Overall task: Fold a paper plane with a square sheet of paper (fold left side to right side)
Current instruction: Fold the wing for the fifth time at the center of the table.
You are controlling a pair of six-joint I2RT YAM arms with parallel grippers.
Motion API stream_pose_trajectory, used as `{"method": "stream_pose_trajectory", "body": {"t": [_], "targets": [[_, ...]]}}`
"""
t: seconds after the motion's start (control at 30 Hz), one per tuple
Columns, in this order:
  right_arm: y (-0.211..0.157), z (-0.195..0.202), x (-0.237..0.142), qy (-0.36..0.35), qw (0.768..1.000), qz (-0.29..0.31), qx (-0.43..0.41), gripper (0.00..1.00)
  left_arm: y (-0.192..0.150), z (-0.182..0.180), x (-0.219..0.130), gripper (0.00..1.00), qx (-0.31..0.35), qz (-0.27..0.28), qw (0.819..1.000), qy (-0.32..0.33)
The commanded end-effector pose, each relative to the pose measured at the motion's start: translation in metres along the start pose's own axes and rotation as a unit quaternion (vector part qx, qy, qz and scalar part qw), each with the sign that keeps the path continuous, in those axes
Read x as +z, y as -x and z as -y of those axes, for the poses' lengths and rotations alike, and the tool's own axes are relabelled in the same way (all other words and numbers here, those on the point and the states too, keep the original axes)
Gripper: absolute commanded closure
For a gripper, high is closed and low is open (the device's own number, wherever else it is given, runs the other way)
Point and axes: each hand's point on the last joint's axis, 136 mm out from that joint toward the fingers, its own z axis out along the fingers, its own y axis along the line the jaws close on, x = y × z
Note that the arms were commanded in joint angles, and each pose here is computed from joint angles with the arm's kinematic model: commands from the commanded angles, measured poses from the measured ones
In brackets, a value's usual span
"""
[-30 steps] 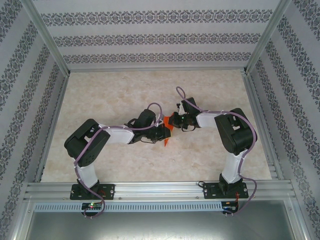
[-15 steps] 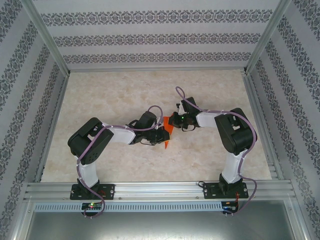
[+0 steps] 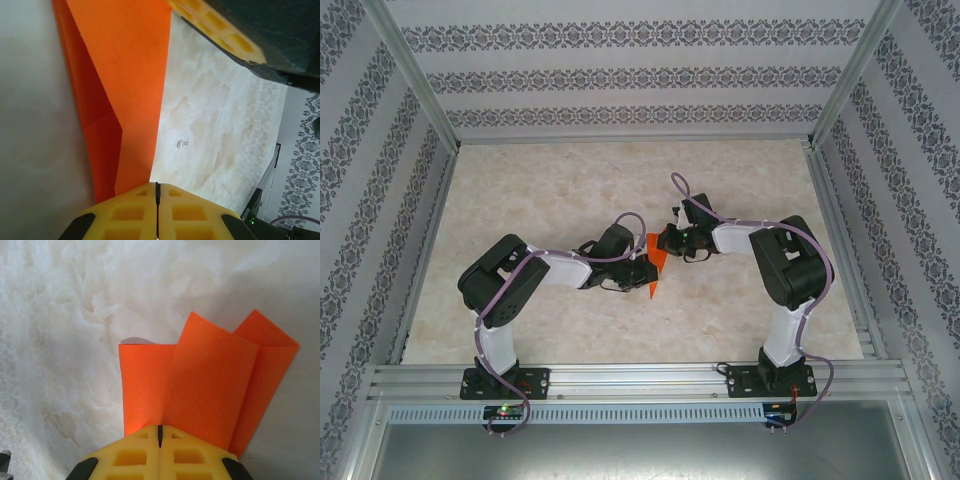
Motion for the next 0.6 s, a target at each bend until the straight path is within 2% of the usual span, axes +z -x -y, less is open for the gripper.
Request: {"method": "stream_pose_trajectory", "body": {"t": [0.0,0.33,0.57], "targets": [[-0.029,0.034,0.011,-0.062,0.997,-0.046,0.017,1.00,-0.013,-0.021,0.006,0.92,-0.010,-0.015,0.999,0.026],[-0.023,0.027,0.009,-0.055,0.998,-0.041,0.010,1.00,-0.019,-0.033,0.008,0.94,-0.027,-0.018,0.999,0.039],[0.012,-0.017,-0.014,0.016,0.999,0.018,-0.027,1.00,-0.026,-0.047,0.007,0.98,-0.042,-0.017,0.998,0.052]]}}
